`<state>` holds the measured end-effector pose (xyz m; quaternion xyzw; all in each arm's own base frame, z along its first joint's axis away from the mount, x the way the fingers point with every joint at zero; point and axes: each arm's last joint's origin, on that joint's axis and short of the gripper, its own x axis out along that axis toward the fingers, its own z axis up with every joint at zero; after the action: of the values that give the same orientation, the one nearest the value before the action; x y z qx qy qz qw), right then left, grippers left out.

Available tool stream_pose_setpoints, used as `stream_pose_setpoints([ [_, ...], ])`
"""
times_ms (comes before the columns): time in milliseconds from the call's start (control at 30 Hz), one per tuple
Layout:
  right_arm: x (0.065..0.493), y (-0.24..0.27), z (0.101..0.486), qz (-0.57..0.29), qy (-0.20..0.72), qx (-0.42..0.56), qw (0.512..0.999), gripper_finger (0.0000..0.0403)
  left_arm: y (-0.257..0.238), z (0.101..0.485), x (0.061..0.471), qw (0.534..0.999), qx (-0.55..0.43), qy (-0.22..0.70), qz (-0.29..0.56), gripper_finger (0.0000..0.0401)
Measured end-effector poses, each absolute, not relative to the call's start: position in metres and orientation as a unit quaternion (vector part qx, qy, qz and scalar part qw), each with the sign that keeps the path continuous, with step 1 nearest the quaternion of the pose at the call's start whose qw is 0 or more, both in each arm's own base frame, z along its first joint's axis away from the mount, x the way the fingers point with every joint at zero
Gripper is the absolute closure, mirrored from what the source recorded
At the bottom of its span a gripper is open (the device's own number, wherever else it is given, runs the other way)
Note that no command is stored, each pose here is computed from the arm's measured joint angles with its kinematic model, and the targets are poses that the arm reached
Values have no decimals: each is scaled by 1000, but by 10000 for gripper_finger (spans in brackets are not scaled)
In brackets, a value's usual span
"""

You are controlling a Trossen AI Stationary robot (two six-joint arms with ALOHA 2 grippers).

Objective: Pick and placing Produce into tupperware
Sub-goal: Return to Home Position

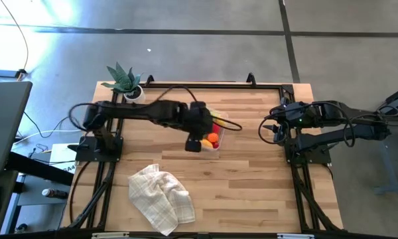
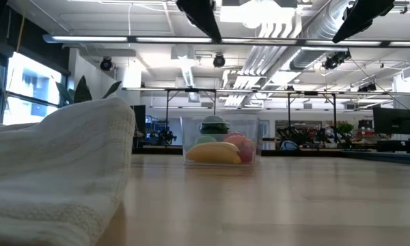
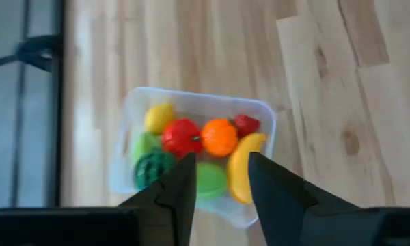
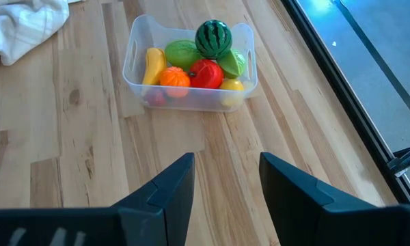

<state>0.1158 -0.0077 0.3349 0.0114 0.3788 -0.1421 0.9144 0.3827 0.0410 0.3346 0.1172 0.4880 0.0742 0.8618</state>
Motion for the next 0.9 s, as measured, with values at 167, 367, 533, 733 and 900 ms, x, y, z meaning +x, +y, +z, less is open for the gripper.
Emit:
stream_pose_setpoints([
  [167, 116, -8, 335, -142, 379, 12, 914, 246, 41, 358, 358, 852, 145, 493, 98, 315],
  [367, 116, -8, 335, -142, 379, 11, 914, 246, 41, 372, 331, 824, 176, 523, 129, 342],
  [533, 116, -8, 335, -142, 378, 11, 915, 246, 41, 384, 315, 817, 192, 522, 151, 357],
  [733, 116, -8, 335, -142, 379, 11, 914, 246, 40, 390, 299, 815, 201, 517, 169, 374],
  [900, 116, -8, 335, -138, 380, 0, 915, 246, 46, 376, 280, 830, 167, 497, 190, 396],
])
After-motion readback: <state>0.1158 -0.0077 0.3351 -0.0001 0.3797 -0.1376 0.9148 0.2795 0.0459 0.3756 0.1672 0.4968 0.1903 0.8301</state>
